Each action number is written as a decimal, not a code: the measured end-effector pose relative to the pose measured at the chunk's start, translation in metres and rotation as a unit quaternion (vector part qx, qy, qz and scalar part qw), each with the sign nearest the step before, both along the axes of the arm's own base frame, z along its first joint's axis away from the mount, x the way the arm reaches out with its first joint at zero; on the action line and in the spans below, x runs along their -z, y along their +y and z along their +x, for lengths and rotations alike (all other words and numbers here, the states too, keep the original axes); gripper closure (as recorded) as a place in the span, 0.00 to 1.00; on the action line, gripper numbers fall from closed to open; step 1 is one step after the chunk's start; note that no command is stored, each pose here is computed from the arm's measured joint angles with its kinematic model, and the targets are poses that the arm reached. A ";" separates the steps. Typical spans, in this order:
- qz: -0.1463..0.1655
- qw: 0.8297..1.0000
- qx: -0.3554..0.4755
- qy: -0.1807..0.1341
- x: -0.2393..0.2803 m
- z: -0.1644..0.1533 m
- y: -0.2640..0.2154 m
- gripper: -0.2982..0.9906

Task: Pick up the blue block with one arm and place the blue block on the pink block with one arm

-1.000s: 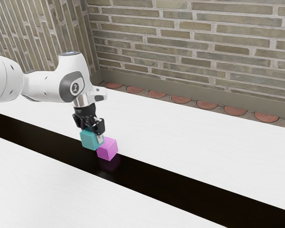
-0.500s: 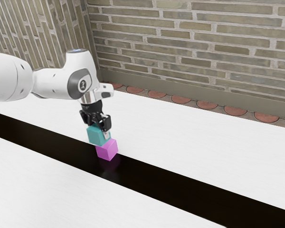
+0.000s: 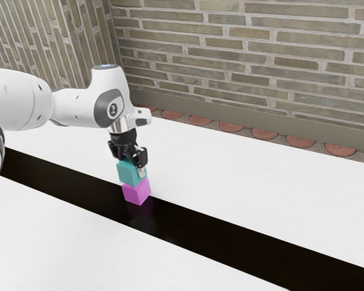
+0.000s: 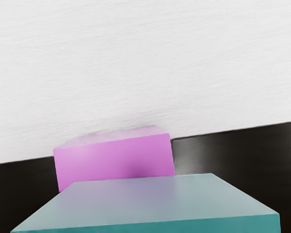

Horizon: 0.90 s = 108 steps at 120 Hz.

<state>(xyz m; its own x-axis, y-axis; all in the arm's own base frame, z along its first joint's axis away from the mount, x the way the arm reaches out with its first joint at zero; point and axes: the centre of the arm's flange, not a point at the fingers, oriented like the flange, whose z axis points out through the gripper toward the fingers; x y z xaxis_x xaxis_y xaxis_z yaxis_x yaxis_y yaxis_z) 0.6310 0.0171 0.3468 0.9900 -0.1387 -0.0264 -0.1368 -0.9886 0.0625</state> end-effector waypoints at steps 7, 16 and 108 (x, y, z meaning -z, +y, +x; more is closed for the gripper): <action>-0.002 1.000 0.000 0.001 0.002 0.001 -0.001 0.49; -0.004 1.000 0.000 0.002 0.004 0.000 -0.001 0.49; -0.005 1.000 0.008 -0.017 0.010 0.003 0.010 0.49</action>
